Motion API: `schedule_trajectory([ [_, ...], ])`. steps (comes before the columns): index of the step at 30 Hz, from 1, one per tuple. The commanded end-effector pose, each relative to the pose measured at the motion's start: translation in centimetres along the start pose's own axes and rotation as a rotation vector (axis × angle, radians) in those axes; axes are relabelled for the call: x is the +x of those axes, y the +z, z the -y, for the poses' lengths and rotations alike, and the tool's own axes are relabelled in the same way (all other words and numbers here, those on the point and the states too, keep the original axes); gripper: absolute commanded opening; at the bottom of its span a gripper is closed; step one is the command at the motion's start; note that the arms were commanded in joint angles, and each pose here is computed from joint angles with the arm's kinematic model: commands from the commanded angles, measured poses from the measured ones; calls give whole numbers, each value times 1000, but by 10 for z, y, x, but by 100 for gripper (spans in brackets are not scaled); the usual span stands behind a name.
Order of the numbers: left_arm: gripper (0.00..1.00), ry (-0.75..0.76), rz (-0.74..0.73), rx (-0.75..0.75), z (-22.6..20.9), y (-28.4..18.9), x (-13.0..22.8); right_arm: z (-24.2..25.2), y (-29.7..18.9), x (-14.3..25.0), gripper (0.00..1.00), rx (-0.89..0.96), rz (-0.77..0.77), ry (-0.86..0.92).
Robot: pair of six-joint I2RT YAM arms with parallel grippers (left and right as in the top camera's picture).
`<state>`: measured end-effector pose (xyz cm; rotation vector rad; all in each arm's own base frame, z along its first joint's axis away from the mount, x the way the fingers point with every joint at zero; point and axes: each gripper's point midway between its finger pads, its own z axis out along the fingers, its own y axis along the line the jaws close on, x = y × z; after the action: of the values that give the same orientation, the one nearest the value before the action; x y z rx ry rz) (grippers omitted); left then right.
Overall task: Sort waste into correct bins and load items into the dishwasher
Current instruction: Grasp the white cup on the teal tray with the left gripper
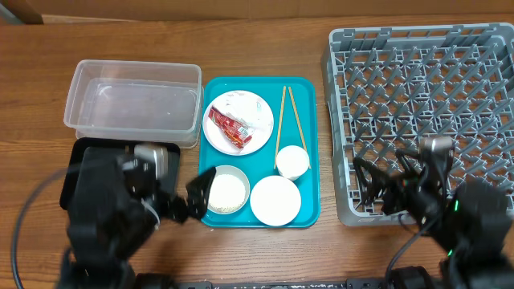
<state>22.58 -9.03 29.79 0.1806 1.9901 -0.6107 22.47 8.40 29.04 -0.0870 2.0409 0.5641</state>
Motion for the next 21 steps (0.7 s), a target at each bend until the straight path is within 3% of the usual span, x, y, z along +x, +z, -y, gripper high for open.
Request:
schedule_trajectory([
  [1,100,2,-29,20,8,5,-37,-9,3,-35,100,10,-76,0],
  [8,100,-108,-129,279,37,39,-46,-19,25,-43,100,-45,-231,75],
  [9,94,-124,-167,277,35,48,-39,-18,28,-42,100,-46,-242,79],
  [11,87,-146,-248,208,26,68,-20,-16,35,-40,100,-44,-258,86],
  [13,86,-142,-328,122,21,89,1,-15,38,-41,100,-43,-261,88],
  [18,84,18,-482,-27,43,167,65,-8,40,-46,100,3,-234,131],
  [21,77,104,-541,-80,52,204,104,-8,39,-45,100,4,-241,134],
])
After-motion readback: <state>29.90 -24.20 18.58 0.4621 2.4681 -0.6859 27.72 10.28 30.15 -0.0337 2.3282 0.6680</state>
